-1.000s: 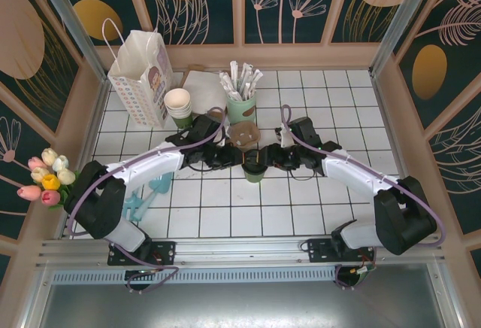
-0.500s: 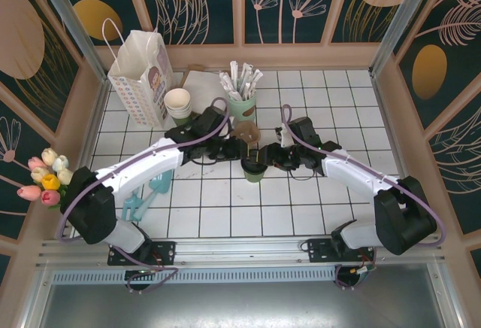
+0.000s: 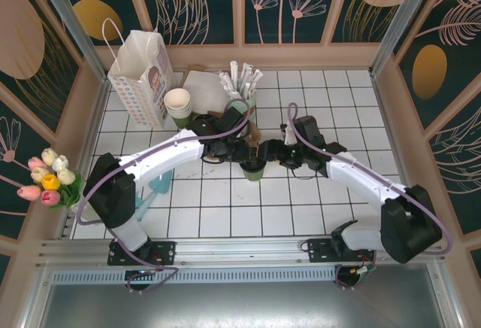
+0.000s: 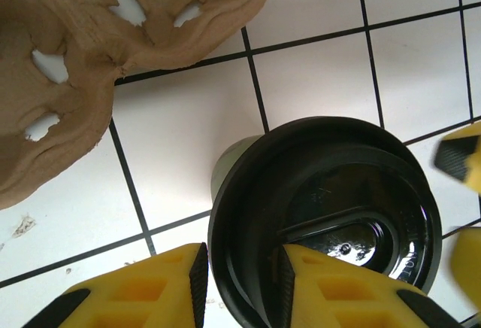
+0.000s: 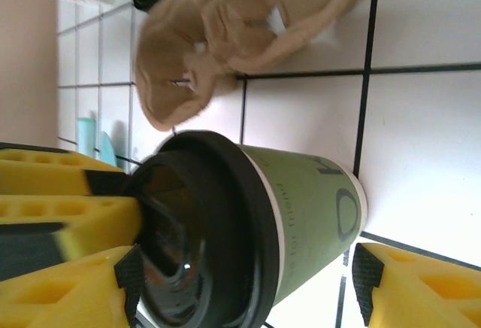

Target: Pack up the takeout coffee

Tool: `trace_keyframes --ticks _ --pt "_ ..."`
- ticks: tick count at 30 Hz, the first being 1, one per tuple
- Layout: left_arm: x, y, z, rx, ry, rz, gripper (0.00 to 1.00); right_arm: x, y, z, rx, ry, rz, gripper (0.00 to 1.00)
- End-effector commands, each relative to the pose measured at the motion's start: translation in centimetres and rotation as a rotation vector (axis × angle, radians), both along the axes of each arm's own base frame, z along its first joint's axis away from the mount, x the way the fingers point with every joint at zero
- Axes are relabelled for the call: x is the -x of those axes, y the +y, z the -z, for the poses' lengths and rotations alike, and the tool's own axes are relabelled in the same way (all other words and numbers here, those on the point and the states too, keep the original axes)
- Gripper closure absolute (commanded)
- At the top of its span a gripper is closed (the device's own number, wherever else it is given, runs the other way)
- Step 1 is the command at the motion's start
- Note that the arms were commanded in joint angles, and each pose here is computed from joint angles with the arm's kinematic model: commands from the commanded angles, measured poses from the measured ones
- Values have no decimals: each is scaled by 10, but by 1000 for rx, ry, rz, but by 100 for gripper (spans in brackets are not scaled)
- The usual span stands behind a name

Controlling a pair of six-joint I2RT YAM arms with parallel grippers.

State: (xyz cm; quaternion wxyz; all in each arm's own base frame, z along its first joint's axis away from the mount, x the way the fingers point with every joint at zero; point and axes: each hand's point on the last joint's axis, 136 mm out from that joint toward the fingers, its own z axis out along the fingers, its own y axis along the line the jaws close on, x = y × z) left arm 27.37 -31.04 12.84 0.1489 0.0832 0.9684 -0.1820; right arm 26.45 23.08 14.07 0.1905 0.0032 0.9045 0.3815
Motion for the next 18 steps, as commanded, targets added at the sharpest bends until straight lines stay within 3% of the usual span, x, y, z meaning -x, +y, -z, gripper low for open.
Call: trace_keyframes --ticks 1,8,12,18 --pt "5 0 1 -24 12 42 68 -2 -14 -2 -30 -23 64 25" --pt "5 -2 7 -59 28 64 79 7 -20 20 -68 25 52 45" --pt "5 -8 5 -42 37 74 81 16 -10 23 -116 51 -10 47" --pt "3 -11 0 -55 32 79 90 7 -15 5 -101 -14 23 48"
